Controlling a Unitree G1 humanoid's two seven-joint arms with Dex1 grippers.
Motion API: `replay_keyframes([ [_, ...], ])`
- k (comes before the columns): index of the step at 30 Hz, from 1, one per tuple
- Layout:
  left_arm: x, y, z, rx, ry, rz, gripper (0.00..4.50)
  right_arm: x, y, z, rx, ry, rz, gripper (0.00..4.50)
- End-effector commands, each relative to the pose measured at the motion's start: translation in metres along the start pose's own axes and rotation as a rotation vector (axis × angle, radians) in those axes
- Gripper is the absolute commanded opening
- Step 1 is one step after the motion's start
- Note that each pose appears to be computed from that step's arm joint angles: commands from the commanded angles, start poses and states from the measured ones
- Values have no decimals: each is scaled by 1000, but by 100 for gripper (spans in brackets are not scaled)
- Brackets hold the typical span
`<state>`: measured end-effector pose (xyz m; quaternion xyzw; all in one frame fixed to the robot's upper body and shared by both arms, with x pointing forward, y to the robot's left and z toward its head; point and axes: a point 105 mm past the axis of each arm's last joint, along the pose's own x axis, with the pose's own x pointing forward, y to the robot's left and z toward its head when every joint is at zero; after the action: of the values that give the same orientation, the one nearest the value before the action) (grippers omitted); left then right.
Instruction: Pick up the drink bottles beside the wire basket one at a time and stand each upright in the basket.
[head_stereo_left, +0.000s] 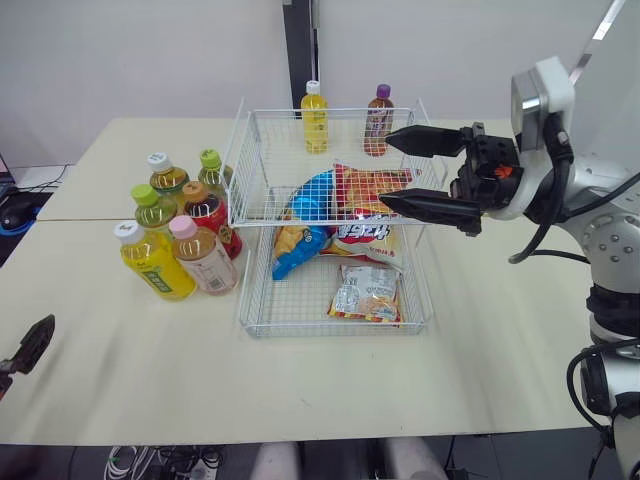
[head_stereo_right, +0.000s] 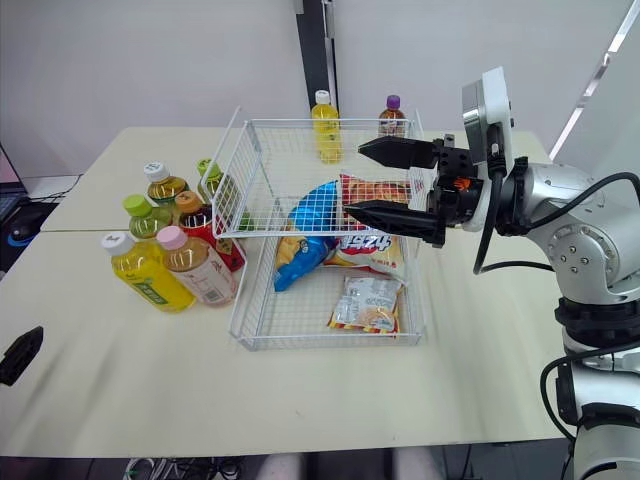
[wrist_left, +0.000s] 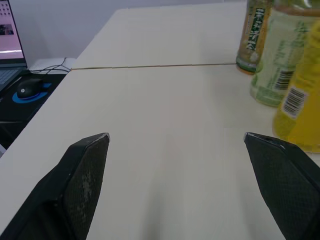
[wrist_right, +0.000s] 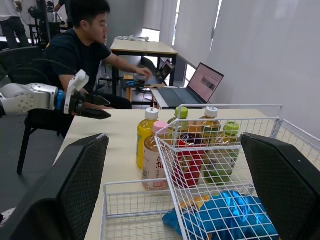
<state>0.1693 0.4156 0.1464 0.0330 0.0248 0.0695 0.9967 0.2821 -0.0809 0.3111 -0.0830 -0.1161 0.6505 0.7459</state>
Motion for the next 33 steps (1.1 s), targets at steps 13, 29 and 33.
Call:
replay_keyframes([
  [13,-18,-78,54,-50,-144,-122,448,12,-8,15,-80,-14,83,450],
  [29,94,-106,71,-4,-162,-217,448,1,5,18,-120,6,-21,450],
  [33,106,-112,71,0,-157,-233,448,-2,6,17,-123,12,-44,450],
])
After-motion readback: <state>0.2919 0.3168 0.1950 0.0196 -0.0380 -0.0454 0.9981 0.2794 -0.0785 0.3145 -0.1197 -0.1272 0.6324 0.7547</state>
